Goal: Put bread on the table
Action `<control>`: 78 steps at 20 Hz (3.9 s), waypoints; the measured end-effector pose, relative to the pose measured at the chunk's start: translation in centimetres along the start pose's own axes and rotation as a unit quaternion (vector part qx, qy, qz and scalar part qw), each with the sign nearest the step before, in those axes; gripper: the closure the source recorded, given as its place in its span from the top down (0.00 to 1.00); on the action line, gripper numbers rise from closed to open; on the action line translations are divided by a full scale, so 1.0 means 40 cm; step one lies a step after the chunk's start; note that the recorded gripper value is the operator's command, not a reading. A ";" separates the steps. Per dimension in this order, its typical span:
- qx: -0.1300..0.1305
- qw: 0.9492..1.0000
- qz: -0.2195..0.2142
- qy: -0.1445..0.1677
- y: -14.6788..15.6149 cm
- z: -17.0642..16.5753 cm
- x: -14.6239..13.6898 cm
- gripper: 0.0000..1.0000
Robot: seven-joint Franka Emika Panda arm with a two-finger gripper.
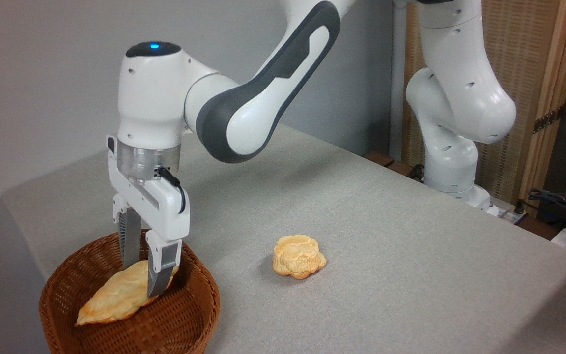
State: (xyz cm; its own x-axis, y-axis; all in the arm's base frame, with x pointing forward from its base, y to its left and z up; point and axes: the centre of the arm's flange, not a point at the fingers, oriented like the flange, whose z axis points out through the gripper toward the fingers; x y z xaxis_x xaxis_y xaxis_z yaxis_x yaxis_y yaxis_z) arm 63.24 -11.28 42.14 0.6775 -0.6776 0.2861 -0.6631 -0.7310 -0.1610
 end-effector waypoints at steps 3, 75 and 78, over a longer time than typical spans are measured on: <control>-0.004 1.000 0.004 -0.003 0.013 0.019 0.005 1.00; -0.086 0.991 0.032 -0.096 0.202 -0.291 -0.167 1.00; -0.074 0.994 0.015 -0.082 0.149 -0.325 -0.170 1.00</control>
State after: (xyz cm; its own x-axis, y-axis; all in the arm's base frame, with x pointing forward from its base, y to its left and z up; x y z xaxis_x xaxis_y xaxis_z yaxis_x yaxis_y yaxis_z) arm 50.55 -9.97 51.51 0.6911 -0.7121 0.1239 -0.7154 -0.6983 -0.0230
